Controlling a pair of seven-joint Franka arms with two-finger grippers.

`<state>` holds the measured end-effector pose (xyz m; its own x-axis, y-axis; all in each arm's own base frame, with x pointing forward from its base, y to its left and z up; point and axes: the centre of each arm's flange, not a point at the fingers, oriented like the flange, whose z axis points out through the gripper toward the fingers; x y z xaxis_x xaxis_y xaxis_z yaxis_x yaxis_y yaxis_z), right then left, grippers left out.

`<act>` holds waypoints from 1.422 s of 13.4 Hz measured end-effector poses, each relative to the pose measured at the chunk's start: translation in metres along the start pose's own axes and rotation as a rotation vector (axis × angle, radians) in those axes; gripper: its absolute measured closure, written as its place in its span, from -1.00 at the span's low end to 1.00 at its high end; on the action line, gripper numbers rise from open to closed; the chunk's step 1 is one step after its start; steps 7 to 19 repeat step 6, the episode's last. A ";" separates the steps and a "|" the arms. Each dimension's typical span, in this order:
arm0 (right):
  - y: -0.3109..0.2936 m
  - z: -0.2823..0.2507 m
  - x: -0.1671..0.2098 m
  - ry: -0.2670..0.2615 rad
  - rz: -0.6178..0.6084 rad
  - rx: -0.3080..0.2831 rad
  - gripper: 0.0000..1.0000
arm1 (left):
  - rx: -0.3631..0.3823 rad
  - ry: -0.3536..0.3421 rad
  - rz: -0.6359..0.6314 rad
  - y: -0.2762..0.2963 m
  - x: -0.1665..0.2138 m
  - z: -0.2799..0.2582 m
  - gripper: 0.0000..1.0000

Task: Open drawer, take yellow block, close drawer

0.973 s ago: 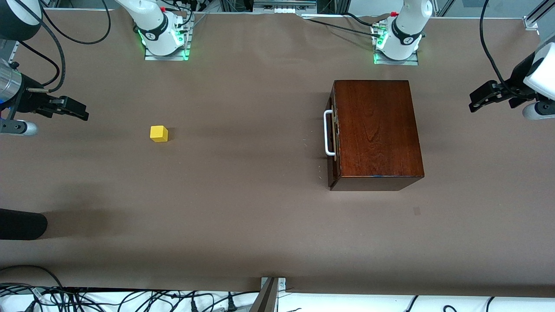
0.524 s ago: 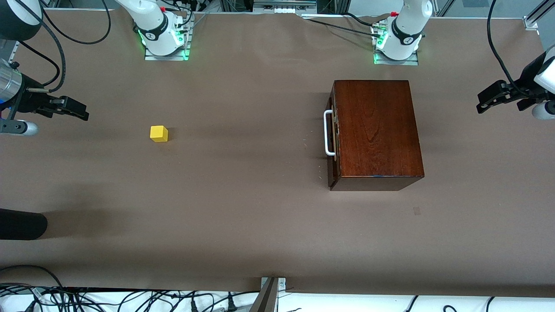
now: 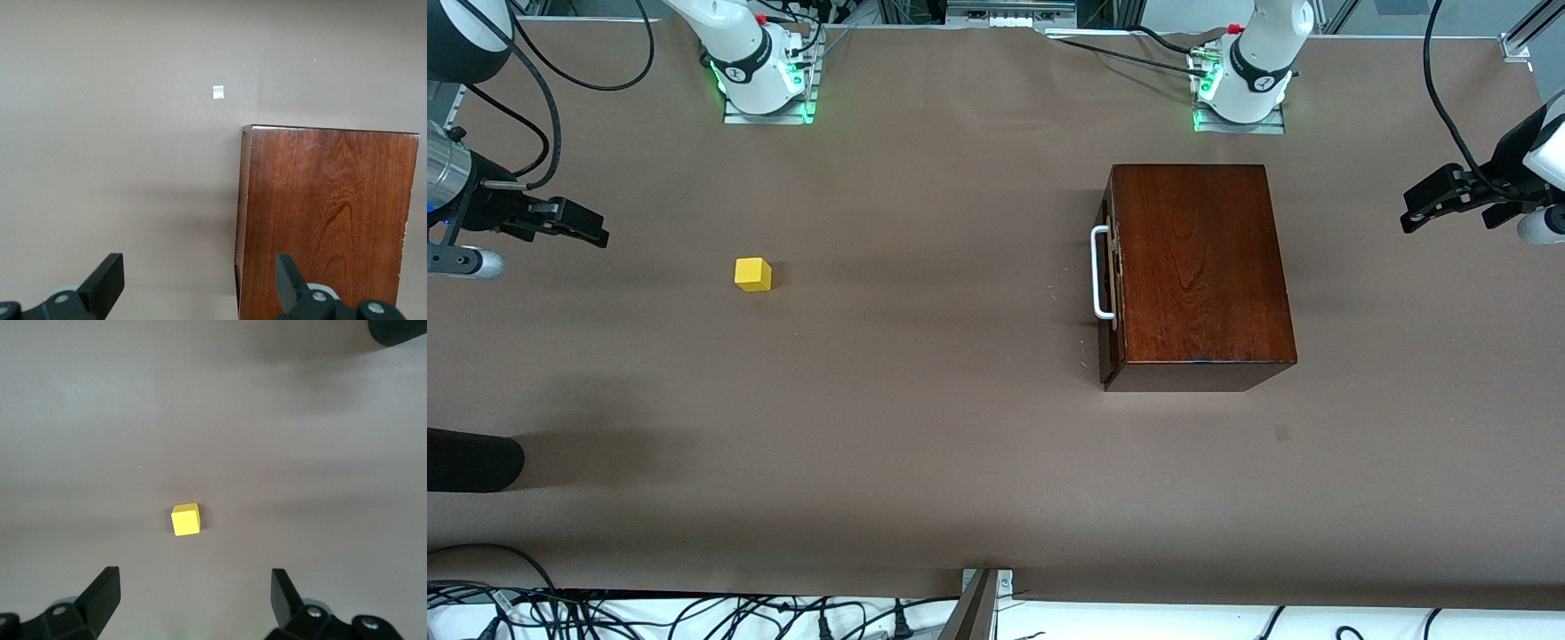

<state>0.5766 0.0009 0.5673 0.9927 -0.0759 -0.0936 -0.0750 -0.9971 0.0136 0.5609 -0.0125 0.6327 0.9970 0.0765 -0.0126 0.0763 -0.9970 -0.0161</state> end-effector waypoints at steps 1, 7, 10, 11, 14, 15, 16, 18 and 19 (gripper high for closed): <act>0.000 0.000 0.000 0.000 0.000 0.000 -1.00 | 0.000 0.001 0.003 0.001 0.000 0.000 -1.00; 0.000 0.000 0.000 0.000 0.000 0.000 -1.00 | -0.001 0.000 0.011 0.006 0.000 0.001 -1.00; 0.000 0.000 0.000 0.000 0.000 0.000 -1.00 | -0.001 0.000 0.011 0.006 0.000 0.001 -1.00; 0.000 0.000 0.000 0.000 0.000 0.000 -1.00 | -0.001 0.000 0.011 0.006 0.000 0.001 -1.00; 0.000 0.000 0.000 0.000 0.000 0.000 -1.00 | -0.001 0.000 0.011 0.006 0.000 0.001 -1.00; 0.000 0.000 0.000 0.000 0.000 0.000 -1.00 | -0.001 0.000 0.011 0.006 0.000 0.001 -1.00; 0.000 0.000 0.000 0.000 0.000 0.000 -1.00 | -0.001 0.000 0.011 0.006 0.000 0.001 -1.00; 0.000 0.000 0.000 0.000 0.000 0.000 -1.00 | -0.001 0.000 0.011 0.006 0.000 0.001 -1.00; 0.000 0.000 0.000 0.000 0.000 0.000 -1.00 | -0.001 0.000 0.011 0.006 0.000 0.001 -1.00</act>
